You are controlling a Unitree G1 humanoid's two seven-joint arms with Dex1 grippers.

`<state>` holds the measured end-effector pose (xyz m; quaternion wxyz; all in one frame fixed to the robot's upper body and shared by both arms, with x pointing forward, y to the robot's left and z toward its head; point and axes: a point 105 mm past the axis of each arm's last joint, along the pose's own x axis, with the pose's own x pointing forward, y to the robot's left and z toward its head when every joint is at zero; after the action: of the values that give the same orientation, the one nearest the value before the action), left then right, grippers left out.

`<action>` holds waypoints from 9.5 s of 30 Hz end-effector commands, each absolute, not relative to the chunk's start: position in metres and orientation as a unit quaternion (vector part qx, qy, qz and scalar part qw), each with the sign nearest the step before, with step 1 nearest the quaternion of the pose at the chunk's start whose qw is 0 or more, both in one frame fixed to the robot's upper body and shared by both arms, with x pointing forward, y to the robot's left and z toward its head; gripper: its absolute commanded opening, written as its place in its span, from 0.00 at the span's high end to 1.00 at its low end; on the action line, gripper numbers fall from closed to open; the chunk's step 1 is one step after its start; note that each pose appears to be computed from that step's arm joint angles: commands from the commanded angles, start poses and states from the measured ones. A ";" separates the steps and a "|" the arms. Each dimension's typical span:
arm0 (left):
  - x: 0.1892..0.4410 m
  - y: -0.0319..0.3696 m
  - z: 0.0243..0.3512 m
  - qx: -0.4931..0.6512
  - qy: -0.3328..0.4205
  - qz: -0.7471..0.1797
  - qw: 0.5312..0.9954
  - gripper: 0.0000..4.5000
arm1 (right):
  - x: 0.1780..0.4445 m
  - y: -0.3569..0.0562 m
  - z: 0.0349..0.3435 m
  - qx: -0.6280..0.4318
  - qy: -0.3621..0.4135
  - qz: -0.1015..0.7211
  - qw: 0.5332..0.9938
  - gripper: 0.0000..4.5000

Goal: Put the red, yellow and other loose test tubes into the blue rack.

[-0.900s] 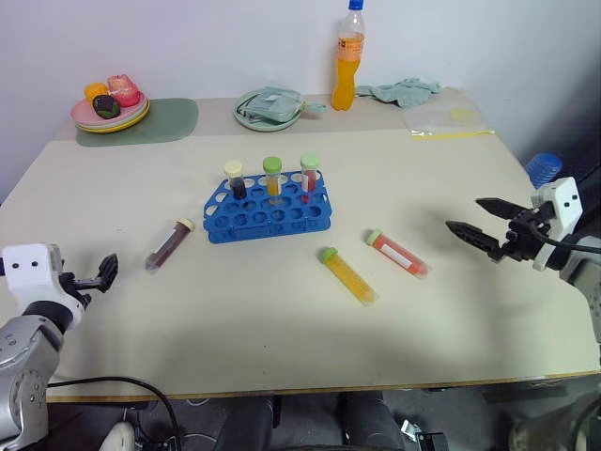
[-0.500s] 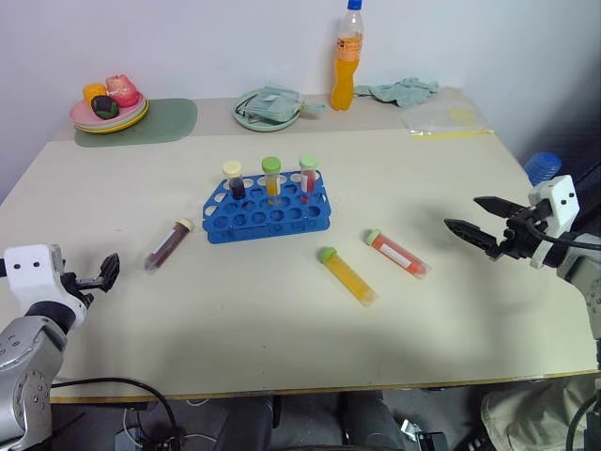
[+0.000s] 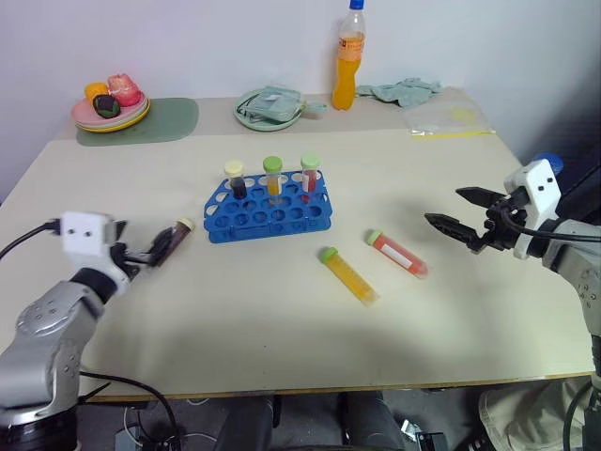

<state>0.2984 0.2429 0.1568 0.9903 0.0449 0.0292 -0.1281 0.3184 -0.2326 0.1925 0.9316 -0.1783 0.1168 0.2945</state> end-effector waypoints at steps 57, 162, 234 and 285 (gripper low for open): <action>0.307 0.115 0.144 0.004 -0.074 -0.296 0.952 0.00 | 0.353 -0.031 0.203 0.083 -0.197 0.284 0.935 0.84; 0.302 0.201 0.121 0.047 -0.087 -0.166 0.981 0.00 | 0.315 -0.034 0.222 -0.039 -0.084 0.466 0.880 0.84; 0.346 0.287 0.138 0.114 0.454 -0.121 0.875 0.00 | 0.280 -0.019 0.193 -0.183 -0.127 0.570 0.791 0.01; 0.353 0.151 0.170 -0.003 -0.222 -0.091 0.971 0.83 | 0.287 -0.063 0.134 -0.083 -0.026 0.460 0.884 0.00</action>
<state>0.3537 0.1557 0.1598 0.9768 0.0019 -0.1991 -0.0788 0.2895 -0.0641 0.1186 0.8839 -0.0822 0.0073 0.4603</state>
